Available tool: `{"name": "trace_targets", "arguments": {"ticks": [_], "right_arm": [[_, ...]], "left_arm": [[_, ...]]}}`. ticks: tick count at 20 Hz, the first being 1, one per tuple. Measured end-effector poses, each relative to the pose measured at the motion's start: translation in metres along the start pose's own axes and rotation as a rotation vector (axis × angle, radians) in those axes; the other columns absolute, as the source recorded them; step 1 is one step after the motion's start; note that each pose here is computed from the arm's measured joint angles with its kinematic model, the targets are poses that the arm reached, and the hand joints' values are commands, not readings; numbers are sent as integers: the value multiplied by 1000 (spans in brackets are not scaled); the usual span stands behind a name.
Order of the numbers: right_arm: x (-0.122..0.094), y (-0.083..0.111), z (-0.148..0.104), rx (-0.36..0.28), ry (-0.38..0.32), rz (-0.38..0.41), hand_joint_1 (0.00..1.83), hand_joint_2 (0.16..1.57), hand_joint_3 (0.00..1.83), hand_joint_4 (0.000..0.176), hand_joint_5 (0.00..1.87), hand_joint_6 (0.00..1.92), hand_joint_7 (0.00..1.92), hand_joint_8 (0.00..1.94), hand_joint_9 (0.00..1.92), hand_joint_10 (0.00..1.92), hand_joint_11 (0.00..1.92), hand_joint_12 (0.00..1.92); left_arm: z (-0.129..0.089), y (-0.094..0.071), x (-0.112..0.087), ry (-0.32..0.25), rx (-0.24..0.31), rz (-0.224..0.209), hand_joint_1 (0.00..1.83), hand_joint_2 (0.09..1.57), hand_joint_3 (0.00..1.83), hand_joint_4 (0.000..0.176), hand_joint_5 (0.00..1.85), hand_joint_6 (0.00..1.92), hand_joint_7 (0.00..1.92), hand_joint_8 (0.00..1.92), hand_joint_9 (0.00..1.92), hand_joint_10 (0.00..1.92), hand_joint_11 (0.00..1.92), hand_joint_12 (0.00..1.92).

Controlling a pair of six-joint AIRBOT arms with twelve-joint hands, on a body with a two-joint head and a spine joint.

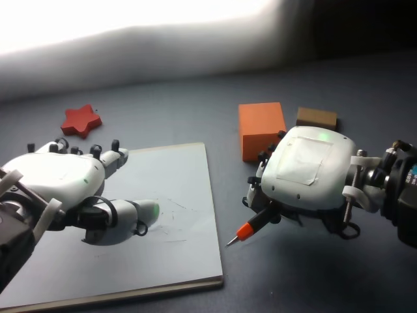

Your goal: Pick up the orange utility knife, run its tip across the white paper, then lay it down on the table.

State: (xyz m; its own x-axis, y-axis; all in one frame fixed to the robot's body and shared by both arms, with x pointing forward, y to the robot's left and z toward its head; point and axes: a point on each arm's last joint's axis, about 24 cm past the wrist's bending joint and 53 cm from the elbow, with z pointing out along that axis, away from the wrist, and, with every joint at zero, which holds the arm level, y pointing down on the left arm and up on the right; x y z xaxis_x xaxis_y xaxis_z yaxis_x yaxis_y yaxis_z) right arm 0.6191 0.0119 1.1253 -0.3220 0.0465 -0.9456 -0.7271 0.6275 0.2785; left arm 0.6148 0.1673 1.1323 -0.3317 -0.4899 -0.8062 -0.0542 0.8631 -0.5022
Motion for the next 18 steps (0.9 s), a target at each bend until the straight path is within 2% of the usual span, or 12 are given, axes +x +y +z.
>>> {"name": "trace_targets", "arguments": {"ticks": [1, 2, 3, 6, 7, 9, 12, 13, 14, 15, 16, 18], "right_arm": [[0, 0, -1, 0, 1, -5, 1478, 1321, 0, 176, 1149, 1921, 1267, 1941, 1406, 1921, 1395, 1921], [1, 0, -1, 0, -1, -4, 1123, 1472, 0, 17, 622, 1777, 681, 1941, 1256, 1921, 1234, 1921], [2, 0, -2, 0, 1, 3, 1059, 1496, 0, 0, 531, 1713, 557, 1941, 1098, 1921, 1060, 1921], [10, 4, -3, -7, 19, 14, 991, 1539, 0, 0, 426, 1817, 506, 1941, 882, 1921, 863, 1921], [9, 7, -3, -12, 15, 13, 1006, 1512, 0, 16, 481, 1776, 501, 1868, 722, 1921, 724, 1921], [9, 6, -3, -12, 8, 14, 1028, 1490, 0, 13, 526, 1705, 503, 1837, 545, 1921, 626, 1921], [7, 6, -8, -11, 0, 9, 1022, 1492, 0, 21, 516, 1731, 499, 1807, 483, 1921, 602, 1921], [7, 4, -9, -8, -2, 7, 998, 1462, 0, 22, 456, 1775, 481, 1798, 357, 1921, 441, 1921], [8, 2, -10, -4, 2, 6, 998, 1462, 0, 22, 456, 1775, 481, 1798, 357, 1921, 441, 1921], [10, 0, -11, 2, 12, 6, 994, 1436, 0, 0, 42, 1207, 161, 1075, 122, 1555, 24, 1921], [10, 0, -11, 3, 14, 5, 914, 1458, 0, 0, 1, 1060, 166, 823, 72, 1415, 0, 1904], [9, 0, -11, 1, 6, 5, 751, 1441, 0, 0, 0, 731, 114, 491, 2, 1060, 0, 1602]], "left_arm": [[-1, -3, 3, 10, 10, 1, 0, 1251, 0, 41, 108, 5, 284, 5, 421, 6, 0, 1267], [-1, -4, 4, 14, 16, 3, 0, 1252, 0, 42, 106, 4, 284, 5, 418, 5, 0, 1266], [-1, -6, 4, 14, 21, 7, 0, 1257, 2, 43, 94, 1, 281, 3, 415, 3, 0, 1253], [-1, -6, 4, 13, 22, 9, 0, 1261, 2, 44, 93, 1, 278, 1, 411, 1, 0, 1238], [-1, -7, 4, 13, 26, 11, 0, 1264, 3, 45, 101, 4, 273, 0, 408, 0, 0, 1237], [-1, -8, 3, 11, 31, 16, 0, 1260, 1, 42, 109, 5, 275, 1, 412, 2, 0, 1253], [-2, -7, 5, 13, 33, 23, 0, 1261, 1, 44, 101, 1, 279, 3, 416, 4, 0, 1260], [-2, -8, 5, 14, 33, 23, 0, 1265, 2, 44, 90, 0, 271, 1, 408, 0, 0, 1245], [-2, -7, 5, 14, 32, 23, 0, 1265, 2, 44, 90, 0, 271, 1, 408, 0, 0, 1245], [-2, -6, 6, 15, 29, 26, 0, 1258, 0, 44, 97, 4, 280, 5, 412, 3, 0, 1243], [-2, -5, 6, 16, 28, 27, 0, 1259, 0, 43, 102, 5, 283, 5, 409, 1, 0, 1243], [-2, -6, 7, 17, 30, 27, 0, 1260, 0, 43, 99, 4, 282, 4, 409, 1, 0, 1243]]}}
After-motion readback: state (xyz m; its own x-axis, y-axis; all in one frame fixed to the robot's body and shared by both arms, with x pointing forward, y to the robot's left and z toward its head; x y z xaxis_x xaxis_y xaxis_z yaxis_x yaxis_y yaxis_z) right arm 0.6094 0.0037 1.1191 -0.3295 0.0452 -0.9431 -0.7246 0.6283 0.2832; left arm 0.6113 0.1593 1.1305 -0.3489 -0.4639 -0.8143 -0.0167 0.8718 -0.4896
